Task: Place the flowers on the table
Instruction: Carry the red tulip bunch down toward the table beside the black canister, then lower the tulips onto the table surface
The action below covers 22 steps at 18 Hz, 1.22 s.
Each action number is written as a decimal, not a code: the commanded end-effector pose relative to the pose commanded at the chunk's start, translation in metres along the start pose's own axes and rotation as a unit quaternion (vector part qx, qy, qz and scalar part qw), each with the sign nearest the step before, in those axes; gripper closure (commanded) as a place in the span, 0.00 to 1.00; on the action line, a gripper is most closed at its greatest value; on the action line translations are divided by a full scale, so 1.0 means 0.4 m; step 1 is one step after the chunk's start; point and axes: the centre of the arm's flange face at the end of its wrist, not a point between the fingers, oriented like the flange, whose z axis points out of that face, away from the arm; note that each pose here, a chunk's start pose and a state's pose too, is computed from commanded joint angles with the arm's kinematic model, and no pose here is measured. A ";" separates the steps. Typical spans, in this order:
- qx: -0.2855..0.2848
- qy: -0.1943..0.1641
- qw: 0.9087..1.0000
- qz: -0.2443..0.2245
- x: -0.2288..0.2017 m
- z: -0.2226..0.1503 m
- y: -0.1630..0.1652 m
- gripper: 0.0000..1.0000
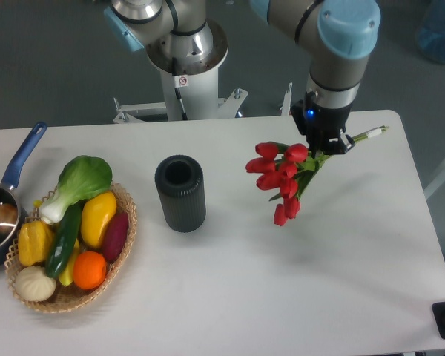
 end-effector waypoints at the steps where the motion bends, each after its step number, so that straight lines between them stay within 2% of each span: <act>1: -0.001 0.001 1.000 0.002 -0.005 0.011 -0.009 1.00; 3: -0.001 -0.001 1.000 0.005 -0.017 0.030 -0.012 1.00; 7: 0.000 0.020 1.000 0.008 -0.050 0.148 -0.043 1.00; 11: 0.000 0.004 1.000 -0.023 -0.072 0.244 -0.148 1.00; 17: 0.000 0.006 1.000 -0.014 -0.060 0.261 -0.187 1.00; 19: -0.001 0.013 1.000 -0.013 -0.053 0.276 -0.186 0.95; 20: -0.001 0.018 1.000 -0.012 -0.043 0.292 -0.186 0.89; 22: -0.001 0.020 1.000 -0.014 -0.036 0.300 -0.178 0.53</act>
